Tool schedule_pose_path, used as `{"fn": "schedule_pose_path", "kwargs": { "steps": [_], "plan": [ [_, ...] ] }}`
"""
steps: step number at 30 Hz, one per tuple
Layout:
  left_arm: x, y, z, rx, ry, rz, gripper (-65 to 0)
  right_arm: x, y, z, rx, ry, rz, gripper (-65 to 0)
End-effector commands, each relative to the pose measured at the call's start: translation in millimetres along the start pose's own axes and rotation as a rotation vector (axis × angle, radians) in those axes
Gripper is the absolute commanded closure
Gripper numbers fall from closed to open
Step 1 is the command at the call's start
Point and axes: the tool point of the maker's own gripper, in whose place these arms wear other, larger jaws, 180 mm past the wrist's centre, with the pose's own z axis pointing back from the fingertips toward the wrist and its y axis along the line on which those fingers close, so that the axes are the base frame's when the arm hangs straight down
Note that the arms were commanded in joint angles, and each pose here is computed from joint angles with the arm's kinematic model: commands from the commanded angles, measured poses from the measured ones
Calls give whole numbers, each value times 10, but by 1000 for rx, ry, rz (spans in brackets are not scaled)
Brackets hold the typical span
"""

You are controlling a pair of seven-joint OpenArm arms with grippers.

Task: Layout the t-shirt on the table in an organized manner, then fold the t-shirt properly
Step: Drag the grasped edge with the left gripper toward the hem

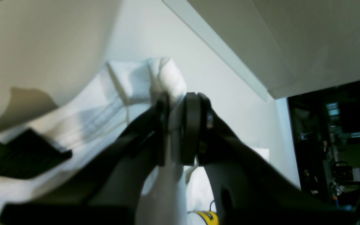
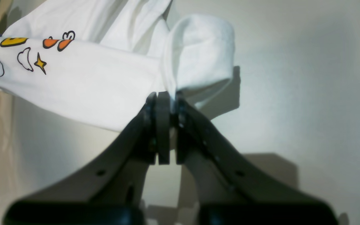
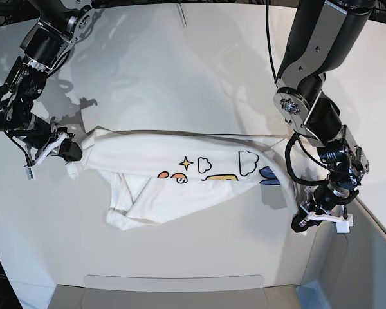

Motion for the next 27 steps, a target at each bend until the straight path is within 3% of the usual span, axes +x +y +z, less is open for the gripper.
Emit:
{"fn": "schedule_pose_path", "kwargs": {
  "steps": [1, 4, 8, 11, 18, 21, 27],
  "plan": [
    [344, -97, 31, -31, -96, -10, -78, 167, 2, 66, -1, -50, 23, 0],
    [356, -51, -23, -34, -137, 32, -131, 115, -5, 67, -2, -40, 18, 0],
    [488, 227, 6, 94, -236, 175, -273, 86, -9, 67, -3, -35, 16, 0],
    [336, 344, -69, 199, -180, 215, -348, 71, -11, 68, -3, -32, 14, 0],
    [60, 214, -232, 256, -49, 37, -363, 70, -7, 65, -2, -31, 15, 0],
    [238, 202, -104, 264, -107, -18, -363, 61, -4, 61, -1, -30, 14, 0],
    [620, 219, 466, 313, -289, -164, -362, 66, -18, 73, -5, -29, 16, 0]
  ]
}}
